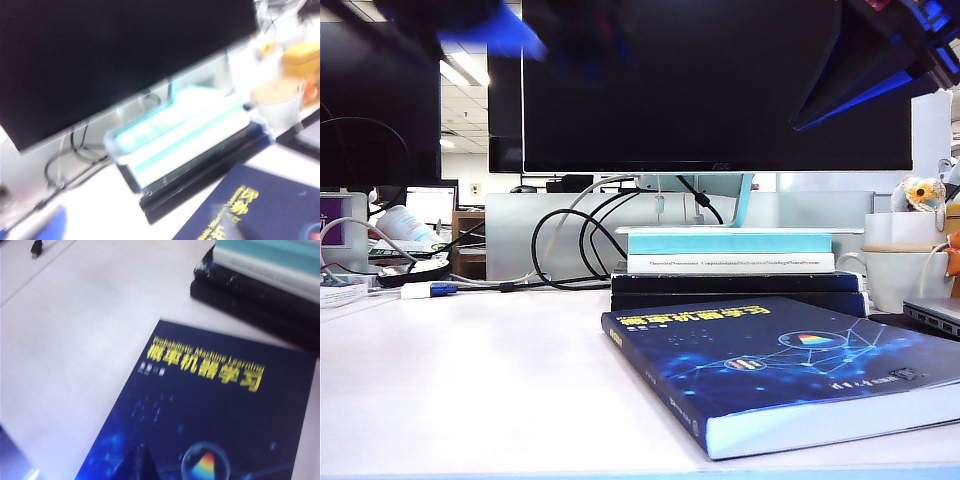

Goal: Close the book.

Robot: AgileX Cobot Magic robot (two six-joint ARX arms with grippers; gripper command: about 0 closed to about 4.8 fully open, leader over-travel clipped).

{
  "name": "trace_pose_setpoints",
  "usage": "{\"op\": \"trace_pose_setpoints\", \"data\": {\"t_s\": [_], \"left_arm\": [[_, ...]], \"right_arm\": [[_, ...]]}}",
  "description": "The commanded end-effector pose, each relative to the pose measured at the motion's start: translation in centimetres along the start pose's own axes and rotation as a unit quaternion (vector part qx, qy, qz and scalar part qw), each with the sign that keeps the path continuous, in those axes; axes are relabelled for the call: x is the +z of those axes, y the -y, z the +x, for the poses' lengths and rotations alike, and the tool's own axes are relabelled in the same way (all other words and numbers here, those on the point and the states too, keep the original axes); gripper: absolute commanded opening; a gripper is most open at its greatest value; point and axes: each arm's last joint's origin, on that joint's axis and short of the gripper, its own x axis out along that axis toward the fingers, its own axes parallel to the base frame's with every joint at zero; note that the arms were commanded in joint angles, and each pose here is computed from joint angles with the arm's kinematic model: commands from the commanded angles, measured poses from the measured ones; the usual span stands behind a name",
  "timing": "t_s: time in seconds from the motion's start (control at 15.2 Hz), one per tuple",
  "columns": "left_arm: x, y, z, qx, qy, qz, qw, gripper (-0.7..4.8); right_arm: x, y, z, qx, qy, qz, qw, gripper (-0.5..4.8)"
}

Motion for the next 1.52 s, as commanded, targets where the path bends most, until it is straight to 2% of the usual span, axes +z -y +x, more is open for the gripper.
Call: {"op": "trace_pose_setpoints", "data": {"t_s": [0.07, 0.13, 0.2, 0.33, 0.4, 0.53, 0.59, 0.72, 0.86, 0.92, 0.99, 1.19, 1.25, 1.32, 1.52], "left_arm": [[1.9, -3.0, -2.5, -0.020, 0.019, -0.007, 1.000, 3.00], [2.2, -4.1, -3.2, -0.021, 0.022, -0.009, 0.999, 2.98], [2.4, -5.9, -4.4, -0.007, 0.022, -0.013, 1.000, 2.98], [2.1, -8.5, -6.3, 0.002, 0.017, -0.025, 1.000, 2.55], [1.8, -9.9, -7.5, 0.009, 0.015, -0.026, 0.999, 2.36], [1.4, -11.7, -9.1, 0.032, 0.018, -0.040, 0.999, 2.36], [1.0, -12.5, -9.8, 0.047, 0.011, -0.051, 0.998, 2.36], [-0.1, -12.9, -9.9, 0.045, -0.021, -0.049, 0.998, 2.36], [-2.3, -12.7, -9.4, 0.029, -0.033, -0.082, 0.996, 2.35], [-3.5, -12.8, -9.2, 0.044, -0.033, -0.119, 0.991, 2.13], [-4.0, -12.7, -9.2, 0.046, -0.032, -0.123, 0.991, 2.05], [-4.8, -12.3, -9.6, 0.038, -0.031, -0.123, 0.991, 2.03], [-5.2, -12.1, -9.8, 0.040, -0.024, -0.126, 0.991, 1.88], [-5.6, -11.9, -10.3, 0.044, -0.011, -0.125, 0.991, 1.72], [-7.2, -11.2, -11.2, 0.055, 0.016, -0.152, 0.987, 1.68]], "right_arm": [[-0.3, -0.3, -1.0, -0.014, -0.009, 0.002, 1.000, -0.01], [-0.2, -0.5, -1.4, -0.016, 0.000, -0.001, 1.000, -0.01], [-0.1, -0.9, -2.3, -0.017, 0.018, -0.008, 1.000, -0.01], [-0.1, -1.4, -3.8, -0.033, 0.046, -0.014, 0.998, -0.01], [-0.1, -1.8, -5.0, -0.052, 0.071, -0.022, 0.996, -0.01], [-0.2, -2.2, -6.8, -0.107, 0.118, -0.032, 0.987, -0.01], [-0.4, -2.5, -8.2, -0.157, 0.160, -0.036, 0.974, -0.01], [-1.0, -2.8, -9.4, -0.180, 0.214, -0.024, 0.960, -0.01], [-2.9, -3.3, -10.9, -0.206, 0.265, -0.022, 0.942, -0.01], [-4.2, -3.4, -11.6, -0.232, 0.289, -0.016, 0.929, -0.01], [-5.1, -3.4, -12.1, -0.254, 0.308, -0.011, 0.917, -0.01], [-8.1, -3.6, -13.0, -0.275, 0.379, 0.020, 0.883, -0.01], [-9.0, -3.6, -13.0, -0.285, 0.393, 0.028, 0.874, -0.01], [-9.9, -3.6, -12.9, -0.282, 0.407, 0.031, 0.868, -0.01], [-10.0, -3.3, -12.2, -0.278, 0.402, 0.055, 0.871, -0.01]]}}
